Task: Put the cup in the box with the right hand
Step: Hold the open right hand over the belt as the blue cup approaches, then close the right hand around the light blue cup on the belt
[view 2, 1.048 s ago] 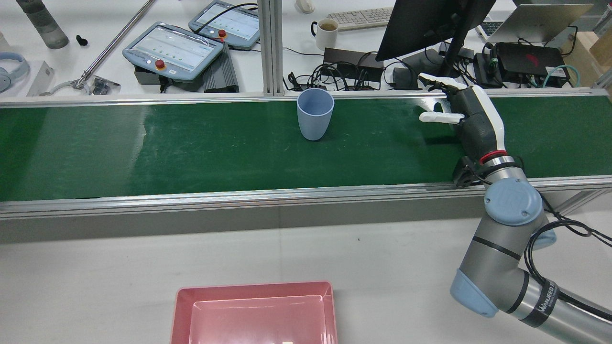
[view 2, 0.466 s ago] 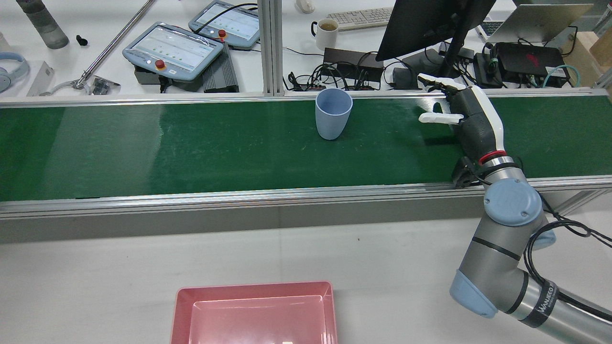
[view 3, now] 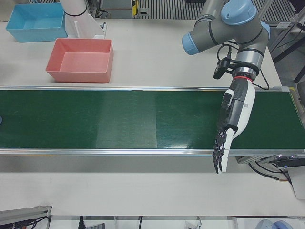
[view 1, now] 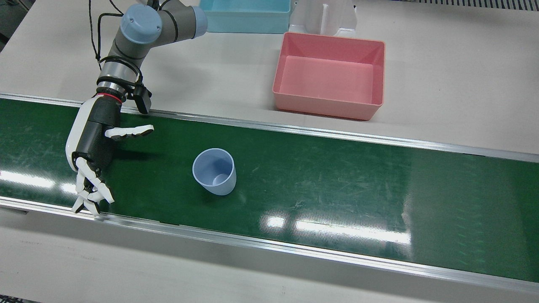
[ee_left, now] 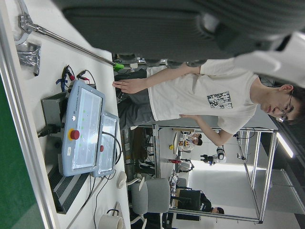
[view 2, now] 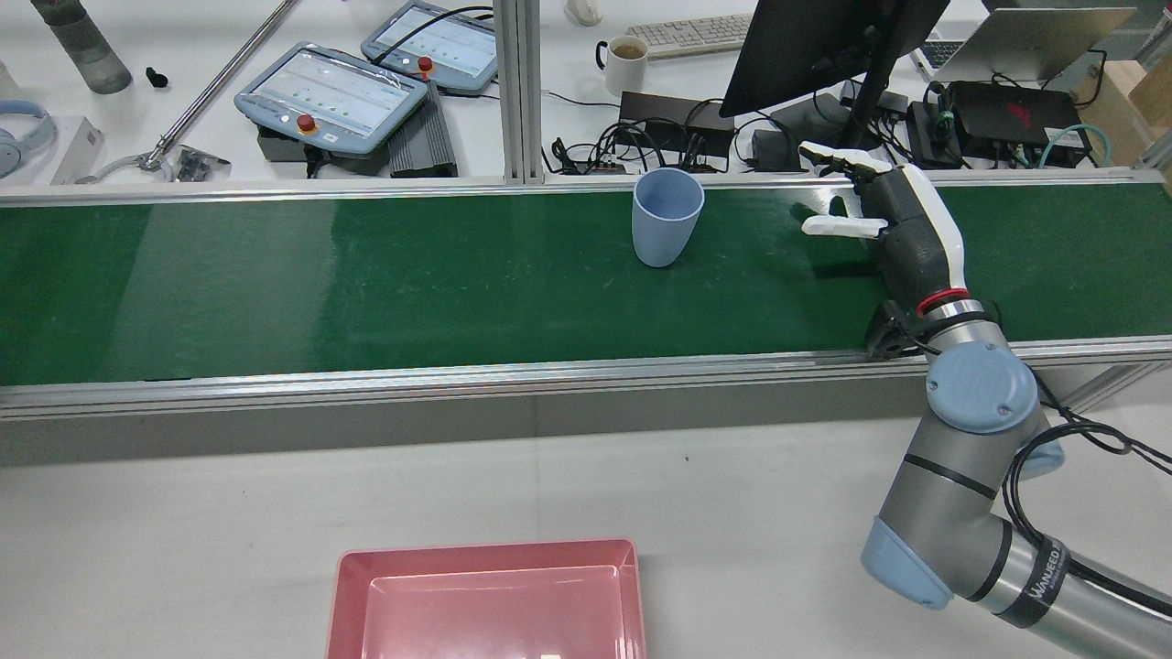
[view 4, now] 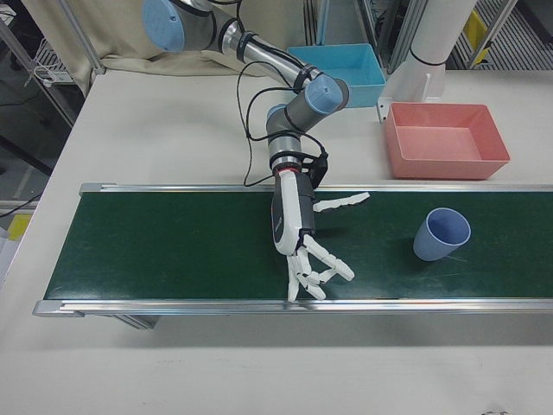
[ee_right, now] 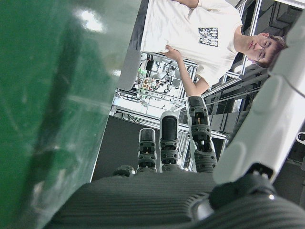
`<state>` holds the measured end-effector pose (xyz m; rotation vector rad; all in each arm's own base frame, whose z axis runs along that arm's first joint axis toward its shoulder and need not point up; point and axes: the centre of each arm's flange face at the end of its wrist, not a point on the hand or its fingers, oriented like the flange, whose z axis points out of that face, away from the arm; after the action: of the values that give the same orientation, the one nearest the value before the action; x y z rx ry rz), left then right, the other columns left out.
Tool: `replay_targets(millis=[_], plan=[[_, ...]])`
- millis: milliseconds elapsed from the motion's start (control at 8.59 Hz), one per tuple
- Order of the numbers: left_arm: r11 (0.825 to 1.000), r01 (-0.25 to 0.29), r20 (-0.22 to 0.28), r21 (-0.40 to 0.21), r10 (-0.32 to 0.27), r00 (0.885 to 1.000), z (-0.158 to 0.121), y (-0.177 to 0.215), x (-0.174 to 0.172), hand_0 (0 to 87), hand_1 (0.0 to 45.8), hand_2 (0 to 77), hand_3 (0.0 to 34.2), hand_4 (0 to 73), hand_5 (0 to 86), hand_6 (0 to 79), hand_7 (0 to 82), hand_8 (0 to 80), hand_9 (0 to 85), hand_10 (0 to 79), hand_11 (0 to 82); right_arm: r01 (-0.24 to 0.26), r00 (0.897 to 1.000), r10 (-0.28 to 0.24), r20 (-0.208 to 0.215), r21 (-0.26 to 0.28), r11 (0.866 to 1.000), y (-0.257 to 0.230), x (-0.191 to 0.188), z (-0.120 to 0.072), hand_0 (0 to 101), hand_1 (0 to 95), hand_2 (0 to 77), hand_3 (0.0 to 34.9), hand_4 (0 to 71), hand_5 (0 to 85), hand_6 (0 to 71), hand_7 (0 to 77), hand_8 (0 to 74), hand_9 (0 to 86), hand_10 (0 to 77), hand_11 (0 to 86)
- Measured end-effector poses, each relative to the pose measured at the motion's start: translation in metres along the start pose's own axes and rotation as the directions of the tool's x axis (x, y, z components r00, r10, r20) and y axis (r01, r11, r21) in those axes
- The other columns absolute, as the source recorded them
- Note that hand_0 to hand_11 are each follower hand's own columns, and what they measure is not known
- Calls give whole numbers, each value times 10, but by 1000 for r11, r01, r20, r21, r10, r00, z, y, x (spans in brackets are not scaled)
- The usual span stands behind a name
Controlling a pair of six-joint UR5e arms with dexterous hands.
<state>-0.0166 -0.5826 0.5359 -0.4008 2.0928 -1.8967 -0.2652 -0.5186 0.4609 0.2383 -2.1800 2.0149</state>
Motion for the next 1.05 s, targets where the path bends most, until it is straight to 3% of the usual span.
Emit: replay_targets(millis=[1048], plan=[[1000,0,0,0,0,1000,0,0,0,0,5,5,0,0,0,0,0,0,0,0,0,-2,1000,2,-5,-4,1000,4,3,0,481,82,11,0,218,38,120,578,87,229,5,5]])
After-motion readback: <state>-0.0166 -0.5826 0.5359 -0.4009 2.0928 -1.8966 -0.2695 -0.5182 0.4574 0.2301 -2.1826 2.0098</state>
